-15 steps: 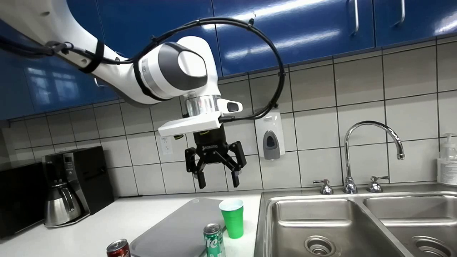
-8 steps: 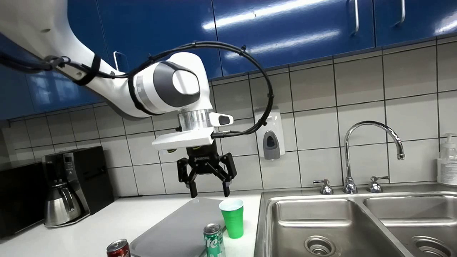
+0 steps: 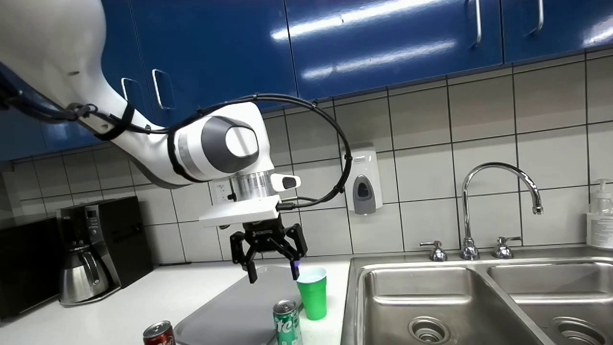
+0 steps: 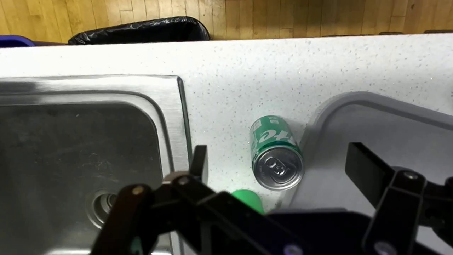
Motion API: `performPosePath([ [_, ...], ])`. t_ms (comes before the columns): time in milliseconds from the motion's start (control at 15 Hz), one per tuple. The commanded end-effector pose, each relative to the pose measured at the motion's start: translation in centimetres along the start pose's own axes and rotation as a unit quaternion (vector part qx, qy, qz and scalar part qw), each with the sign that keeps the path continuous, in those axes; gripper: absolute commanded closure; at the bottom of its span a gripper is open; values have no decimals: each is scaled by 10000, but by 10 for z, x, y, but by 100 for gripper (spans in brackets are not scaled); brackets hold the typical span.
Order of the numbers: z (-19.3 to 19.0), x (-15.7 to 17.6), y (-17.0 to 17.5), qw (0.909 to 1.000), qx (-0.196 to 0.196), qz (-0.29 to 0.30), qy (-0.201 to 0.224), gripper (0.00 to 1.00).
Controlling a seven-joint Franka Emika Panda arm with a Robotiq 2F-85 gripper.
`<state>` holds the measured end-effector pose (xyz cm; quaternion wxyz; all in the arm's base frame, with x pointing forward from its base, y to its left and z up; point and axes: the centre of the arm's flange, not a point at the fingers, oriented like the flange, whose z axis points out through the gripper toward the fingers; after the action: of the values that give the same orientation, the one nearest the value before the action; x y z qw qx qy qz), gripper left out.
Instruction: Put the green and red cans on the tray
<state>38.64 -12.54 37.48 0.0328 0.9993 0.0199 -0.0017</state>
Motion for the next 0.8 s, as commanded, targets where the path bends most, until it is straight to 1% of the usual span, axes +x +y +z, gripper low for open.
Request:
performPosePath([
  [0,20,10,-5,9998,-117,-178,11,0],
  [733,73,38,-14,9991,-181,-373,13,0],
])
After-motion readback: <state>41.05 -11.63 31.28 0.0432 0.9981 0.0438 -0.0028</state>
